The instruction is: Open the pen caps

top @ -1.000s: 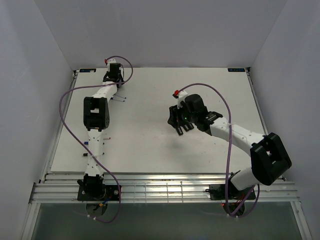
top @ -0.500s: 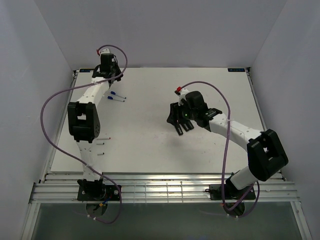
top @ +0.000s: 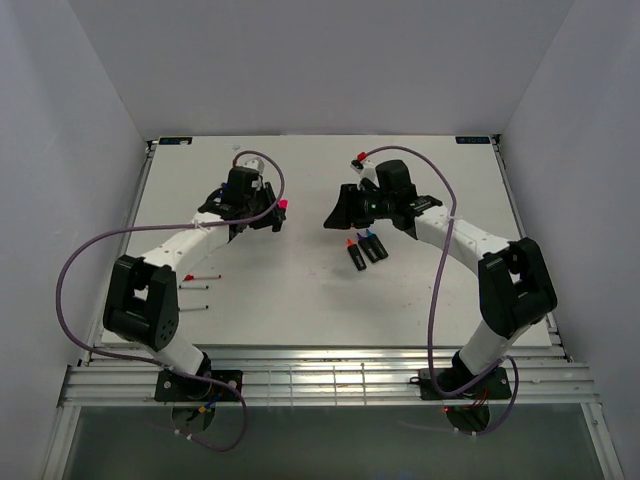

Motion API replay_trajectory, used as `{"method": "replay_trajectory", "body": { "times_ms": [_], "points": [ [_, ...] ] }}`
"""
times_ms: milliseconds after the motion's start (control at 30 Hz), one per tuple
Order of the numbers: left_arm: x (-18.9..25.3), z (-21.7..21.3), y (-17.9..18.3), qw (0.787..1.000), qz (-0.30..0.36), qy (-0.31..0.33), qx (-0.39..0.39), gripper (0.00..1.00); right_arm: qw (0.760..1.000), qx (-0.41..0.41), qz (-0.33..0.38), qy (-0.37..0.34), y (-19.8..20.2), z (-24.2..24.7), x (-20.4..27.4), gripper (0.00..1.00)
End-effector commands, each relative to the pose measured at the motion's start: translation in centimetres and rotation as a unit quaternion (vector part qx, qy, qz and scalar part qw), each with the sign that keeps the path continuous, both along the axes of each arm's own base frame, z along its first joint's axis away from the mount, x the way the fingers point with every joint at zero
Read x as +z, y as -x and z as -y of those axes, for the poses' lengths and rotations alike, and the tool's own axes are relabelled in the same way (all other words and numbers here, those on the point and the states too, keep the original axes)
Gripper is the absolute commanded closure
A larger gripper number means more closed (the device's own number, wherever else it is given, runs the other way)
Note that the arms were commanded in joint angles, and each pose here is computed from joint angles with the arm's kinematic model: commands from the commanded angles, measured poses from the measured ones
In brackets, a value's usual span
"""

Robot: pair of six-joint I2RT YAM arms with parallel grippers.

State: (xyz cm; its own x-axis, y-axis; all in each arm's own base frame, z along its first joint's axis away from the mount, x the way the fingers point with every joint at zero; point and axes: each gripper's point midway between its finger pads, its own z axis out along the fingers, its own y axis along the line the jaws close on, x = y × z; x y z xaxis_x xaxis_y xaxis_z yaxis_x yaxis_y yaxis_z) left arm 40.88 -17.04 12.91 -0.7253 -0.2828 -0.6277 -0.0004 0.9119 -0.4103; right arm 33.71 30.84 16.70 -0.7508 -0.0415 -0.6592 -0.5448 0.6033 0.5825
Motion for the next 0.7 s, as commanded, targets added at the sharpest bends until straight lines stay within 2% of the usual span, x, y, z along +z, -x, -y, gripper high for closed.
{"method": "replay_trajectory", "body": {
  "times_ms": [0, 167, 300, 667],
  "points": [
    [4.2, 2.9, 3.3, 0.997, 0.052, 0.032, -0.044, 1.0, 0.997, 0.039, -0.037, -0.063, 1.1, -1.9, 1.1, 0.45],
    [3.0, 4.0, 7.3, 0.995, 0.068, 0.008, -0.074, 1.0, 0.988, 0.054, -0.091, -0.112, 2.5, -2.9, 0.6, 0.46],
    [2.2, 3.9, 9.0, 0.994, 0.068, 0.014, -0.08, 1.0, 0.979, 0.063, -0.128, -0.144, 3.3, -3.3, 0.2, 0.47],
    [2.0, 5.8, 10.8, 0.992, 0.075, 0.02, -0.102, 1.0, 0.969, 0.048, -0.163, -0.18, 3.2, -4.4, 0.2, 0.48]
  ]
}}
